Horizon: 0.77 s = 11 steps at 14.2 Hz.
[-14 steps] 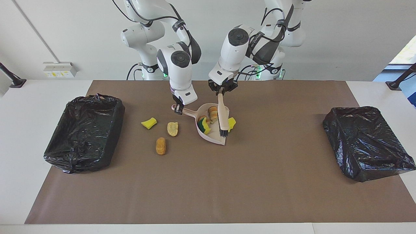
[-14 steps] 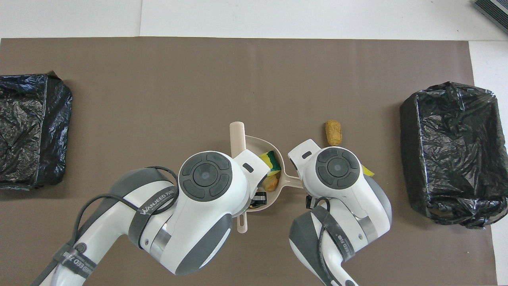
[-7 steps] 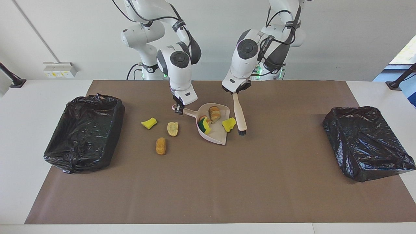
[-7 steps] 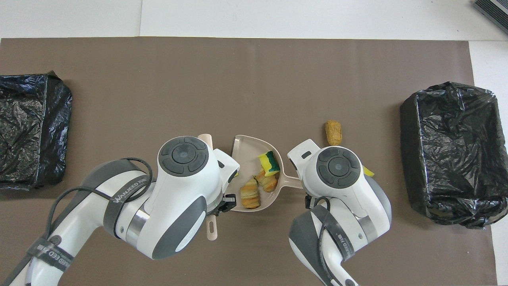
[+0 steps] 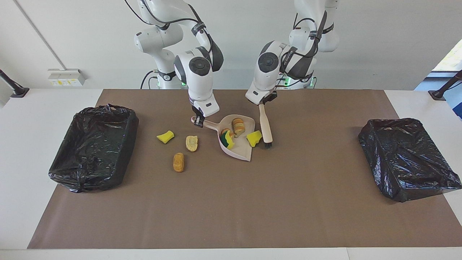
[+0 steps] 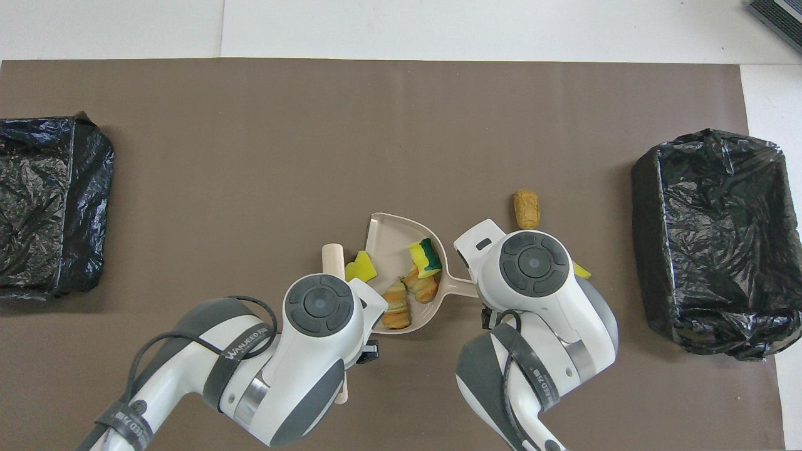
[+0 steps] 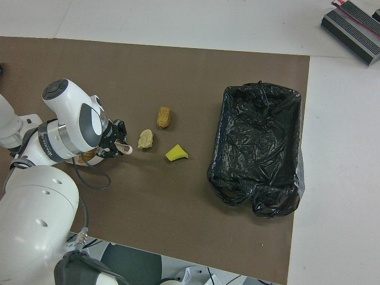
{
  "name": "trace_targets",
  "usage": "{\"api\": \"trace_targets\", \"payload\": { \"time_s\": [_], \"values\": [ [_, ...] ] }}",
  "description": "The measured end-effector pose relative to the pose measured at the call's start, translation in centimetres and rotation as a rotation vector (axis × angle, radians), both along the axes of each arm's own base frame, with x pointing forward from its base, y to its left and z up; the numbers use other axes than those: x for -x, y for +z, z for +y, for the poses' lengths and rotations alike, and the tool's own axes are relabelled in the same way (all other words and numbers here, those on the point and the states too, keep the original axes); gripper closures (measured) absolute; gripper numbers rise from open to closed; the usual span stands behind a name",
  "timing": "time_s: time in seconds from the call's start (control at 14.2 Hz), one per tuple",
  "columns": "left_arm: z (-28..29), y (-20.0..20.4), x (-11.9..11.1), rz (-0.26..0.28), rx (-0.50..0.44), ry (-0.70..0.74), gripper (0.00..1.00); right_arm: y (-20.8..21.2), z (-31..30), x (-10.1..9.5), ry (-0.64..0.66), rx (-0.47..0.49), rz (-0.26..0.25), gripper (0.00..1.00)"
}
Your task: Sweep and dump trash in bin
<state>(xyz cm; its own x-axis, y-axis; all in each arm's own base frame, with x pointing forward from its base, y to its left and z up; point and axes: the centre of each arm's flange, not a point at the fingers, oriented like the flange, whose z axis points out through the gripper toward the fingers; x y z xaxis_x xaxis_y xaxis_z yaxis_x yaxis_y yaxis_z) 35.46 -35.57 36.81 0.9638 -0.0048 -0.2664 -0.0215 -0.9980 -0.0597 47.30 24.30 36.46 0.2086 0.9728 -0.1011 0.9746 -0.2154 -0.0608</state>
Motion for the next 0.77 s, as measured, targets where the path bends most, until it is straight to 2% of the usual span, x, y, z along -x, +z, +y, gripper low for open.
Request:
{"api": "trace_targets", "payload": {
  "time_s": [0.21,0.42,0.56,0.77],
  "values": [
    [-2.9,0.4,1.2,-0.048,0.047,-0.038,0.74,0.0,0.0,0.0,0.0,0.0,0.0,0.67],
    [-3.4,1.0,-0.1,-0.054,0.067,-0.029,0.74,0.0,0.0,0.0,0.0,0.0,0.0,0.67],
    [-2.8,1.1,-0.6,-0.036,0.044,-0.023,0.74,0.0,0.0,0.0,0.0,0.0,0.0,0.67],
    [-0.6,3.4,-0.9,0.023,-0.027,-0.005,0.74,0.0,0.0,0.0,0.003,0.0,0.0,0.67]
  ]
}}
